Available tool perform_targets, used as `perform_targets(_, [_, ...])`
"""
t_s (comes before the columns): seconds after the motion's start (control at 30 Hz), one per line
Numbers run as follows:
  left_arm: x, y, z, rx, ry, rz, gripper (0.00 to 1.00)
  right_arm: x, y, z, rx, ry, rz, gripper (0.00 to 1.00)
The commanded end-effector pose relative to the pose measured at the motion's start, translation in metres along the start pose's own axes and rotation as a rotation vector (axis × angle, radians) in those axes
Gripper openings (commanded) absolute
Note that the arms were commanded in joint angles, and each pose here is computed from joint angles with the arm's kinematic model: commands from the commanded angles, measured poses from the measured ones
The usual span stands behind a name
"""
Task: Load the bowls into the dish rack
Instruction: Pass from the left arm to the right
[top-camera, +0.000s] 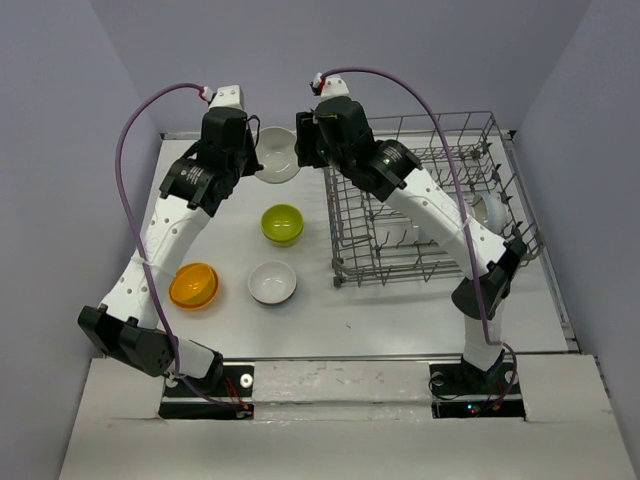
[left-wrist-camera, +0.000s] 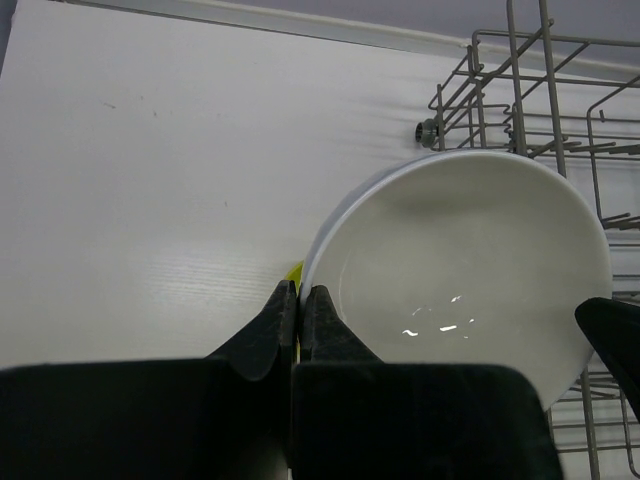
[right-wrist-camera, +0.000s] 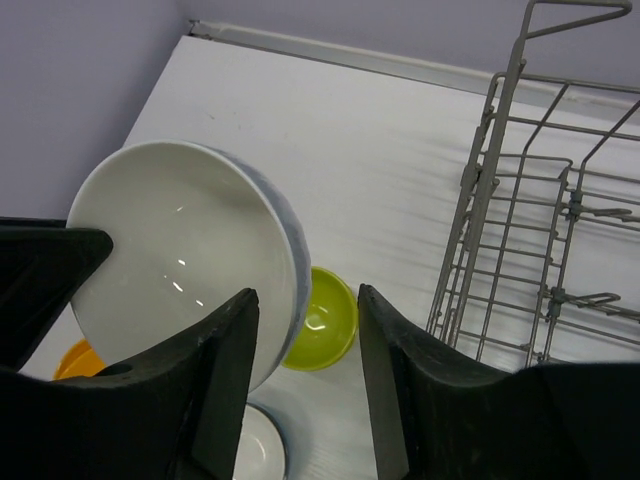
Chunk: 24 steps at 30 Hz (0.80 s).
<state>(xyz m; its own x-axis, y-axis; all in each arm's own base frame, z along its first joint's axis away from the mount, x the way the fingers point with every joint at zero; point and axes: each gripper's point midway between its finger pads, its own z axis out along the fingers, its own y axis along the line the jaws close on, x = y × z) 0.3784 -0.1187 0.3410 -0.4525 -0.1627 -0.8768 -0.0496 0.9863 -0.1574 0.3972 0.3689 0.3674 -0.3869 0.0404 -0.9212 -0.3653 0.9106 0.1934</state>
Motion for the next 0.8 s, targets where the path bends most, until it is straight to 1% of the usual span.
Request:
perform_targets(0.0, [-0.041, -0.007, -0.024, 0.049, -0.139, -0.043, 0.0, -0.024, 0.007, -0.006, -0.012, -0.068, 0.019, 0.49])
perform_targets(0.57, [-0.039, -0.015, -0.03, 0.068, -0.136, -0.042, 0.0, -0.01, 0.01, 0.006, -0.015, -0.037, 0.008, 0.48])
perform_targets(0.7, [-0.038, -0.015, -0.03, 0.065, -0.134, -0.041, 0.0, -0.009, 0.008, 0.007, -0.004, -0.037, 0.005, 0.37])
perform_targets(0.77, [-0.038, -0.015, -0.031, 0.067, -0.134, -0.038, 0.0, -0.008, 0.008, 0.008, 0.001, -0.036, 0.004, 0.34])
